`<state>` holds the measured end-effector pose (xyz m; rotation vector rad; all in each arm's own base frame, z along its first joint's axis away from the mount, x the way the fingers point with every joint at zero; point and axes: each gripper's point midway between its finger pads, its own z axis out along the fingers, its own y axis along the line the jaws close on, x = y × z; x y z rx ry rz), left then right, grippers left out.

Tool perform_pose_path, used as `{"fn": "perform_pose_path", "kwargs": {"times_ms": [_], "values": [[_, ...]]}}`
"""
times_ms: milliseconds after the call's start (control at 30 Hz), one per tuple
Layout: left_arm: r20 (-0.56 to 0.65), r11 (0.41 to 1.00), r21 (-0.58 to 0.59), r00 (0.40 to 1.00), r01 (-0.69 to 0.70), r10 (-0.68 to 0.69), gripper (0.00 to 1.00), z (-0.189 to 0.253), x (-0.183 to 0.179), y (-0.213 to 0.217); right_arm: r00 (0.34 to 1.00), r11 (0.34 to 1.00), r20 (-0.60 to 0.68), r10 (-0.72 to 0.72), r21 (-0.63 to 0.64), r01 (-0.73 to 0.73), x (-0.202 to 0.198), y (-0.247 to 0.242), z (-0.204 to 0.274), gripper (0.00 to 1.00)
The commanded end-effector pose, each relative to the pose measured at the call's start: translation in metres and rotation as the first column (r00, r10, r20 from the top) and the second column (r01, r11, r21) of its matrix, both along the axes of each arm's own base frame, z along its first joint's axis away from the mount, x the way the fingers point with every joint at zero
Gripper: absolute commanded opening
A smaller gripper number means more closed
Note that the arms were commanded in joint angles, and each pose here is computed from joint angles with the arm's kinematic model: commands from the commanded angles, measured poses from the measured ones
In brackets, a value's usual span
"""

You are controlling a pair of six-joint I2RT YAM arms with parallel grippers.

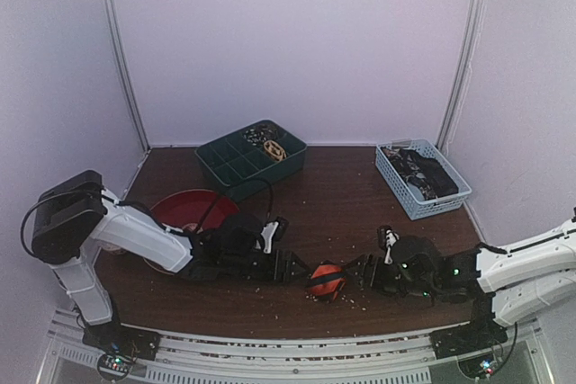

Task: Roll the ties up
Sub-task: Adjust the tie at the center of the board.

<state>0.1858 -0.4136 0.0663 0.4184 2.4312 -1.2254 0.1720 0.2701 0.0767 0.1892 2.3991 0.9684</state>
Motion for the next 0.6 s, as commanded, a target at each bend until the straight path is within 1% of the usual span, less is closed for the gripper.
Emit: {"fn": "perform_pose_path", "kwargs": {"times_ms": [0, 133, 233, 400, 467, 567], "values": [[0.004, 0.993, -0.104, 0.999, 0.05, -0.05, 0.69, 0.011, -0.001, -0.012, 0.999, 0.998, -0.013, 0.05, 0.045, -0.05, -0.007, 0.016, -0.001, 0.7], [-0.004, 0.995, -0.094, 0.999, 0.044, -0.045, 0.69, 0.006, 0.001, -0.01, 0.998, 0.998, -0.013, 0.062, 0.034, -0.061, -0.009, 0.022, -0.005, 0.73], [-0.01, 0.995, -0.082, 0.999, 0.053, -0.054, 0.66, 0.003, 0.002, -0.012, 0.998, 0.998, -0.002, 0.064, 0.031, -0.063, -0.009, 0.024, -0.004, 0.74], [-0.011, 0.997, -0.057, 0.998, 0.056, -0.057, 0.63, -0.002, 0.003, -0.014, 0.999, 0.999, 0.01, 0.04, -0.008, -0.04, -0.006, 0.02, -0.004, 0.75], [-0.013, 0.997, -0.06, 0.998, 0.056, -0.057, 0.63, -0.002, 0.003, -0.014, 0.999, 0.999, 0.008, 0.033, -0.024, -0.033, -0.005, 0.019, -0.008, 0.73], [-0.016, 0.997, -0.054, 0.998, 0.052, -0.053, 0.64, -0.004, 0.003, -0.011, 0.999, 0.999, 0.008, 0.039, -0.027, -0.039, -0.005, 0.02, -0.013, 0.65]]}}
